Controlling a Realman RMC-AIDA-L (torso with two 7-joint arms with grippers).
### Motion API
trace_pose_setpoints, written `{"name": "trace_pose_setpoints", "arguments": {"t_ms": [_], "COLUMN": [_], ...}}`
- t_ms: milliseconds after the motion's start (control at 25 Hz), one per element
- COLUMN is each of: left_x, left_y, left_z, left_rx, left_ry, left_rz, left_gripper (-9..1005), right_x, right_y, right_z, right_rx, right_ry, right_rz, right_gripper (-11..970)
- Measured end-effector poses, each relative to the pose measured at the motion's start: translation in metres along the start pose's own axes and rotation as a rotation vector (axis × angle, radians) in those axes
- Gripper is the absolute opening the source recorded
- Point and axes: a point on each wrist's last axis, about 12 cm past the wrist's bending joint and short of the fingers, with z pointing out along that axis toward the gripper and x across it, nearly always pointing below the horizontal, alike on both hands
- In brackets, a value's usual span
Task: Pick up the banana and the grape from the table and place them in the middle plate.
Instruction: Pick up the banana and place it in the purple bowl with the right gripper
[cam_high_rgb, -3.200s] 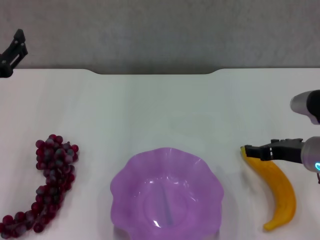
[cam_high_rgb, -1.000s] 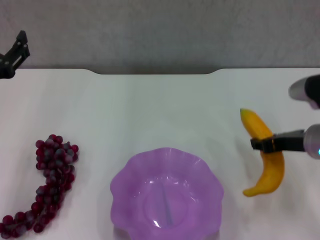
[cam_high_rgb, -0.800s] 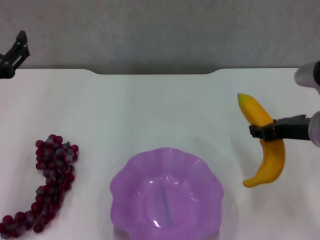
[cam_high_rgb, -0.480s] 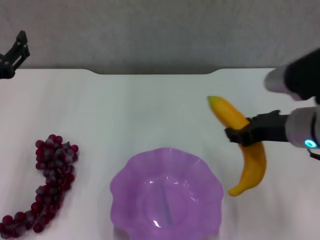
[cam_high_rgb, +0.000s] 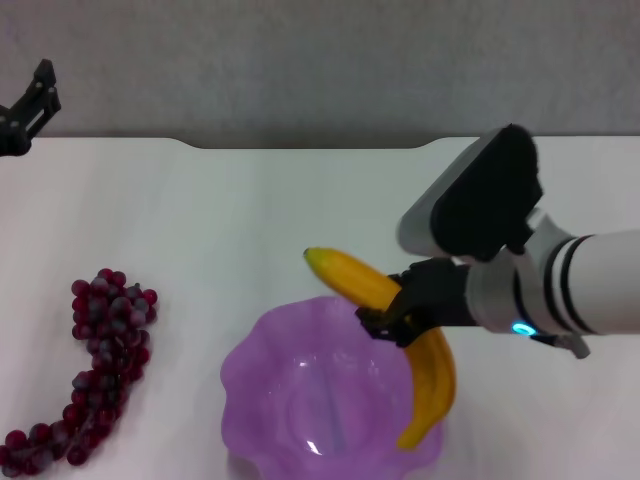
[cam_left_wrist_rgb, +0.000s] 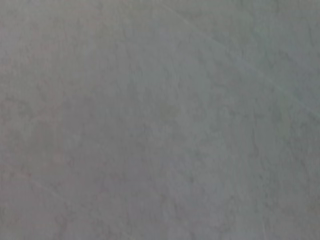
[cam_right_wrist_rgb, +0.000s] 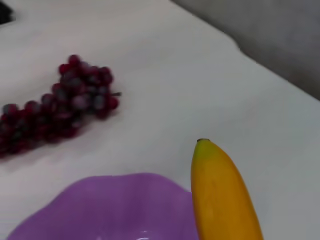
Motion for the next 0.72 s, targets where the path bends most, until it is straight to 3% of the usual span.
{"name": "trace_pose_setpoints", "arguments": {"t_ms": [440, 720], "left_x": [0.000, -0.001], "left_y": [0.000, -0.002], "left_z": [0.000, 0.001], "left_rx": [0.001, 0.005], "left_ry": [-0.002, -0.007], "left_rz": [0.000, -0.001], "left_gripper": [873, 872], "right_x": [0.007, 0.017], "right_y": [0.013, 0.008], "right_z": [0.030, 0.050], "right_rx": [-0.076, -0.077], "right_ry": [0.068, 0.116], "right_rz": [-0.008, 0.010], "right_gripper": [501, 501]}}
